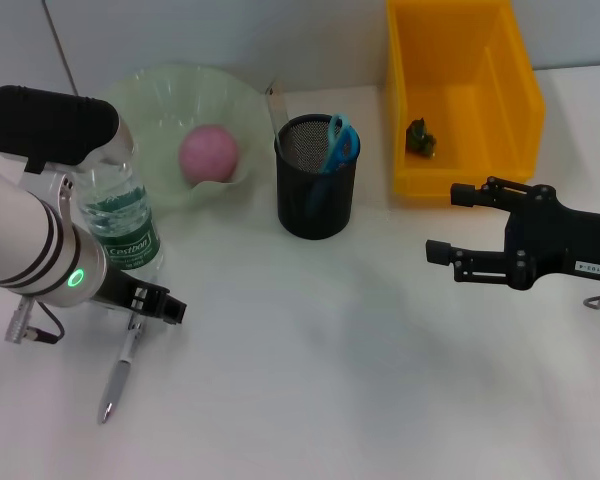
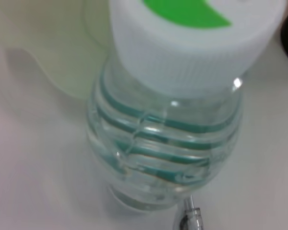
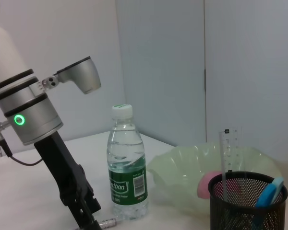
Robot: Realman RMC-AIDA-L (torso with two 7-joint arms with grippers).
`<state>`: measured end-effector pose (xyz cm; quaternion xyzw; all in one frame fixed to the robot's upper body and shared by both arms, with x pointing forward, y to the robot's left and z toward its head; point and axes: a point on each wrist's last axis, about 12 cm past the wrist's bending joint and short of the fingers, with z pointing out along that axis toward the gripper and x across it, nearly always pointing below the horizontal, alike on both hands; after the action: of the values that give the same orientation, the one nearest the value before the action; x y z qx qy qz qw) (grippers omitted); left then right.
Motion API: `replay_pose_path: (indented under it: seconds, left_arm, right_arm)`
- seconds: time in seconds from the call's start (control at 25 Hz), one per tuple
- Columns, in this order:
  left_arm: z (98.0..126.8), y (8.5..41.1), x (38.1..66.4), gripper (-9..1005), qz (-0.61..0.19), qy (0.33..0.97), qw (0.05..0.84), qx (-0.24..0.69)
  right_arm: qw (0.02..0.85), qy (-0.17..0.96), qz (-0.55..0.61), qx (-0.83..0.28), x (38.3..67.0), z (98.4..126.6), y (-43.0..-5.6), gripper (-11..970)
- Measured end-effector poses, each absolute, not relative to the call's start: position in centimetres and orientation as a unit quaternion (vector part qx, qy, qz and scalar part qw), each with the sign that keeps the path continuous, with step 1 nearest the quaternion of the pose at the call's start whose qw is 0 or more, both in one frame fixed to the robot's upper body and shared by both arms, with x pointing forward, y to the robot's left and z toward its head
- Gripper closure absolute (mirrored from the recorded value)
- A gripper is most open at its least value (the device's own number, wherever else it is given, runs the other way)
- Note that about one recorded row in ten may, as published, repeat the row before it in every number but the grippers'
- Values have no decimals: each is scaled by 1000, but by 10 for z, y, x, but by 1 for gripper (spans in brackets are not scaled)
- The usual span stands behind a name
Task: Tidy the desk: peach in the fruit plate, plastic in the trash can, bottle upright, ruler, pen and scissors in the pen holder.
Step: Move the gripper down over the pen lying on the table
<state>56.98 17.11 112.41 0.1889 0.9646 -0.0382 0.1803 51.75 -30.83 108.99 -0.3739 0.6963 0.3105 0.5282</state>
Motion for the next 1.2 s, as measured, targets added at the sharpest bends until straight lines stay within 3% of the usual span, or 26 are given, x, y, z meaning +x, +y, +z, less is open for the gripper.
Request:
replay_pose_path:
  seconds: [0.8, 1.2]
  left_arm:
    - [1123, 169, 574, 347, -36, 963, 179, 199]
    - [1122, 167, 576, 346, -32, 964, 169, 205]
  right_arm:
    - [525, 696, 312, -379, 520, 1090, -306, 128]
    - [525, 696, 312, -379, 520, 1090, -306, 127]
